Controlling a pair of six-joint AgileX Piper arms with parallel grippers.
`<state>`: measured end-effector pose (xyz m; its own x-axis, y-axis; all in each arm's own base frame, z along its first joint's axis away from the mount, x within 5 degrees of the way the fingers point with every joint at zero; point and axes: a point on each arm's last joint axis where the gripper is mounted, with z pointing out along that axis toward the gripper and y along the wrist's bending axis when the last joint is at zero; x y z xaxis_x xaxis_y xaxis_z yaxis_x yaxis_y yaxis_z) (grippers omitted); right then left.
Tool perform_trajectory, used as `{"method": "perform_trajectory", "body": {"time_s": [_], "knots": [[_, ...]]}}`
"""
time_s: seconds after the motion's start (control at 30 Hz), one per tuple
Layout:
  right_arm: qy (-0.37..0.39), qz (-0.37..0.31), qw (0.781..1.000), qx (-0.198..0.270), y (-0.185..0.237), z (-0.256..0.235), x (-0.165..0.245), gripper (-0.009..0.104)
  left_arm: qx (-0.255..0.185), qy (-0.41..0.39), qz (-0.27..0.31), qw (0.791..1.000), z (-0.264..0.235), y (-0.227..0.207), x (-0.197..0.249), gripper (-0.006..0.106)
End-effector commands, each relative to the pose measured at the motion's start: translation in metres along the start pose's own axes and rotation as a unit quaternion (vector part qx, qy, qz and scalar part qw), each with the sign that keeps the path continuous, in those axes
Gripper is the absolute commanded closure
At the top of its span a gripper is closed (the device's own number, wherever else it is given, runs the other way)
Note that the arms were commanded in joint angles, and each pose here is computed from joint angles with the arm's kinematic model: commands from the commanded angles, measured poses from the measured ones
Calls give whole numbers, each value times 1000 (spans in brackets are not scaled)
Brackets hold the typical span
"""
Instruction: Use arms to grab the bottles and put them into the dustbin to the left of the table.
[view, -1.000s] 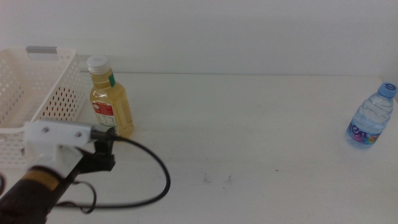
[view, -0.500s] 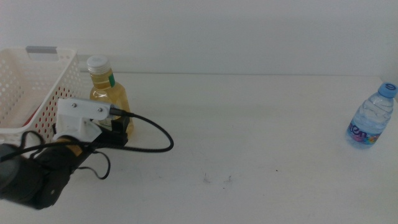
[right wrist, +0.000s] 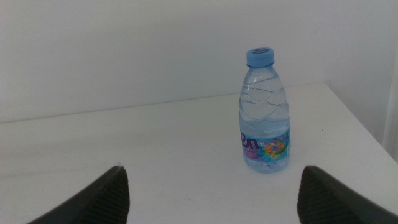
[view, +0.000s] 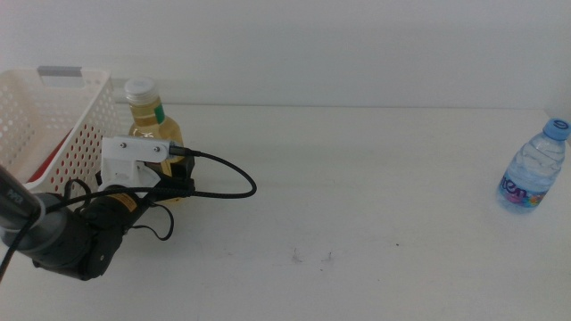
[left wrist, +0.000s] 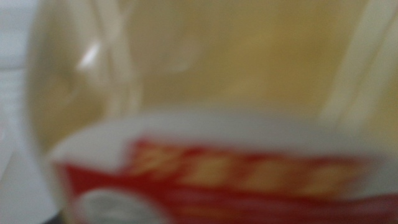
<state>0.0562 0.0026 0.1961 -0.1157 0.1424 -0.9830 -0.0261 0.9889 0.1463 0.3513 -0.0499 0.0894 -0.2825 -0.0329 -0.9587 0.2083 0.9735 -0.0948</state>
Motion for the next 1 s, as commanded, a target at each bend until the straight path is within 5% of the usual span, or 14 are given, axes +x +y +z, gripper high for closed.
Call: {"method": "perform_trajectory", "body": {"time_s": [0.0, 0.17, 0.27, 0.37, 0.47, 0.7, 0.97], "knots": [[-6, -2, 1000, 4, -1, 0, 0, 5, -4, -40, -19, 999, -5, 0, -13, 29], [-6, -2, 1000, 4, -1, 0, 0, 5, -3, -35, -18, 999, -30, -4, -27, 79], [-6, -2, 1000, 4, -1, 0, 0, 5, 29, -35, -81, 996, -54, -14, -45, 102], [-6, -2, 1000, 4, -1, 0, 0, 5, 66, 3, -101, 993, -83, -26, -67, 102], [-6, -2, 1000, 4, -1, 0, 0, 5, 73, 61, -44, 994, -111, -39, -92, 102], [-6, -2, 1000, 4, -1, 0, 0, 5, -14, 88, -28, 996, -162, -55, -148, 102], [-6, -2, 1000, 4, -1, 0, 0, 5, -34, 78, 5, 996, -173, -64, -178, 102]]}}
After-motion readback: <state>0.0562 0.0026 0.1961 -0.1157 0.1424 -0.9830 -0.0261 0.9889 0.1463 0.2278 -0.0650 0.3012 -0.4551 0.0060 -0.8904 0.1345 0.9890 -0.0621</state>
